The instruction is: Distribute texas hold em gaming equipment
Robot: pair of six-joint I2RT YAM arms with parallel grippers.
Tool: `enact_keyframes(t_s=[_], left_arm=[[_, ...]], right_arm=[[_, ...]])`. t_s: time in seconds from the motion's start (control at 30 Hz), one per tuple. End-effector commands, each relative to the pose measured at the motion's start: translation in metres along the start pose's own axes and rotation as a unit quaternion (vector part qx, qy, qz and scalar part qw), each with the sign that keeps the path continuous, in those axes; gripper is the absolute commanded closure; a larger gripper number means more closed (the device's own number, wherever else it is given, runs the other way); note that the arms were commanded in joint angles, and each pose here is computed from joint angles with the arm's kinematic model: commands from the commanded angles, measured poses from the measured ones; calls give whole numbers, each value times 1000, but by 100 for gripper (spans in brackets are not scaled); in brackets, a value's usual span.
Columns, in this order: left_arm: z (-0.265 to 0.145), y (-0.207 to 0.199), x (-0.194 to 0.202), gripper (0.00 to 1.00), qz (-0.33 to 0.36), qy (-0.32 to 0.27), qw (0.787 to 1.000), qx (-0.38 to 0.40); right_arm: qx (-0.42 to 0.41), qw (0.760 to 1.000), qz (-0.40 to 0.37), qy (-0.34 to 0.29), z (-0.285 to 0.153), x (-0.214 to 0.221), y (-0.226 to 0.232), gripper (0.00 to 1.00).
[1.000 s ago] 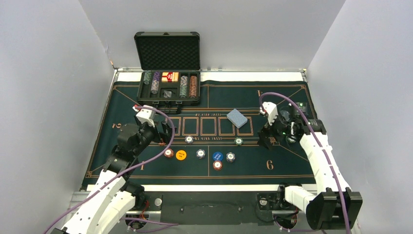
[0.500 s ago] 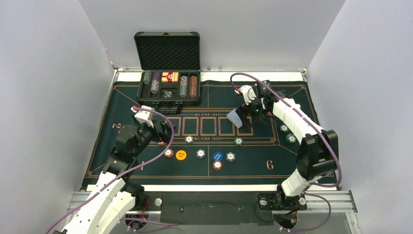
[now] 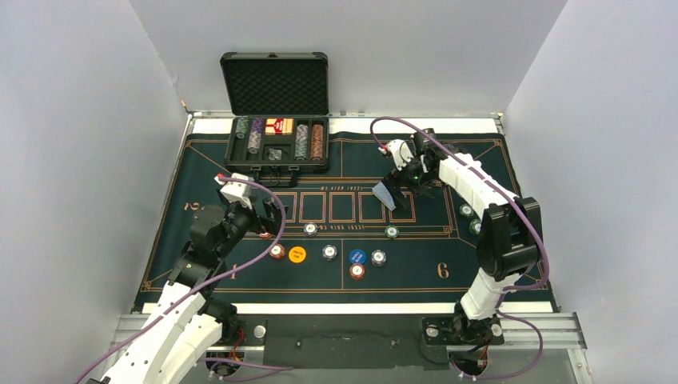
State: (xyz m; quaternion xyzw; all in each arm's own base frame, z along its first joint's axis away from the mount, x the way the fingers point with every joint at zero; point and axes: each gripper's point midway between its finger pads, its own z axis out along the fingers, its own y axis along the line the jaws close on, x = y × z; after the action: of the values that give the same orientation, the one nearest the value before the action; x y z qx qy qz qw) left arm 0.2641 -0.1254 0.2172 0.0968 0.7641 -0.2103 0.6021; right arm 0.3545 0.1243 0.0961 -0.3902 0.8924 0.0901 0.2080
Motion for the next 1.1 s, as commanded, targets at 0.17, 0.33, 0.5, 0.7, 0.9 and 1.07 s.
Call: enact_keyframes(t_s=[0.17, 0.33, 0.5, 0.7, 0.9, 1.07], left_arm=[[0, -2, -24, 3, 6, -35, 999, 1], [0, 0, -24, 3, 8, -34, 999, -4], [-1, 1, -24, 3, 9, -35, 999, -7], [-1, 1, -25, 3, 11, -35, 999, -8], [0, 2, -23, 3, 12, -32, 999, -10], [1, 3, -22, 3, 13, -29, 999, -11]], right_arm=[[-16, 996, -62, -65, -25, -29, 8, 0], [-1, 996, -50, -73, -17, -30, 3, 0], [11, 998, -13, -56, -1, -29, -2, 0], [19, 999, 6, -28, 17, -30, -5, 0], [24, 999, 24, -1, 36, -29, -12, 0], [15, 999, 29, 8, 45, -28, -11, 0]])
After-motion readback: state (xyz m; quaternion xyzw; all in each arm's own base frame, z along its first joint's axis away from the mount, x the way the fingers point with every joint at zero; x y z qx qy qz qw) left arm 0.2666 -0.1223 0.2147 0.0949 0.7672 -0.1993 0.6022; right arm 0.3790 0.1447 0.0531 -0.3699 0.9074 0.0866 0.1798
